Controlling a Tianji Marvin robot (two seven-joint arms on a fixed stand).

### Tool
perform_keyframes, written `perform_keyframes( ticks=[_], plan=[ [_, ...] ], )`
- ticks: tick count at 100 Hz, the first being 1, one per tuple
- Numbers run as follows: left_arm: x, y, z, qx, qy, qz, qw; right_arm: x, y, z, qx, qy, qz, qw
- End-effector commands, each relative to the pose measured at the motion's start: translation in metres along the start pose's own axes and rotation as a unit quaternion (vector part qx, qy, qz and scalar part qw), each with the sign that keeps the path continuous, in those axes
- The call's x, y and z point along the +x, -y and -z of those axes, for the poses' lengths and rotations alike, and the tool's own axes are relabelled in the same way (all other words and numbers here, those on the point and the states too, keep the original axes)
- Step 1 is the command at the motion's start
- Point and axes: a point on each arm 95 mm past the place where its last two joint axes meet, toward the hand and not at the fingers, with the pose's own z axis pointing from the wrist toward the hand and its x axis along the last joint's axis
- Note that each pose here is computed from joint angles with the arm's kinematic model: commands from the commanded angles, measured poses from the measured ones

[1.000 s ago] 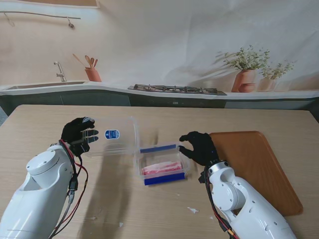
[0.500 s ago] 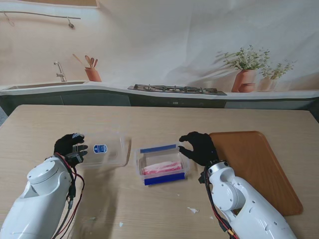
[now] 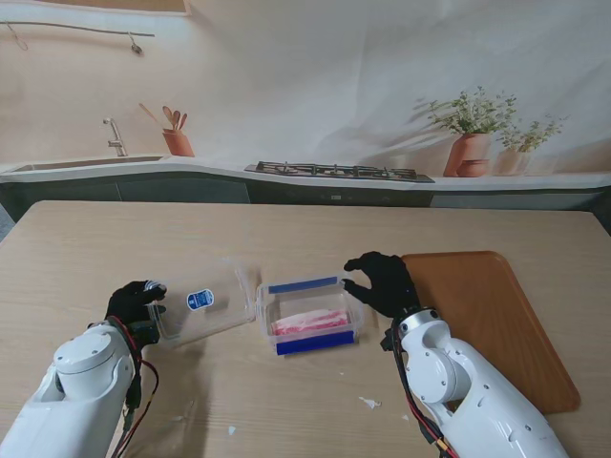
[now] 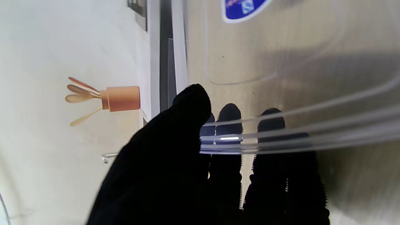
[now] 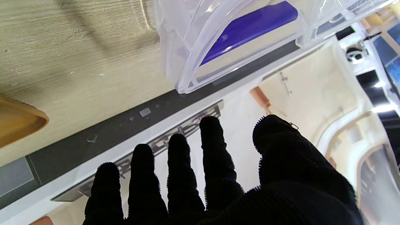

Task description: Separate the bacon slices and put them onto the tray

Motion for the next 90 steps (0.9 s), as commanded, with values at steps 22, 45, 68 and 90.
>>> perform_keyframes(
  ticks=[22, 45, 68, 90],
  plan=[
    [-0.006, 0.008, 0.025, -0.021, 0.025, -0.087, 0.9956, 0.007, 0.001, 0.004, 0.005, -0.010, -0.001, 0.9999],
    [0.001, 0.010, 0.035, -0.027, 0.012, -0.165, 0.9858, 0.007, 0.000, 0.005, 0.002, -0.009, -0.003, 1.0000],
    [0.011, 0.014, 0.032, -0.028, -0.029, -0.203, 0.9783, 0.007, 0.000, 0.005, 0.004, -0.010, -0.003, 0.9999],
    [0.040, -0.014, 0.036, -0.039, -0.173, -0.333, 0.9262, 0.008, 0.001, 0.004, 0.007, -0.014, 0.000, 0.9999]
  ],
)
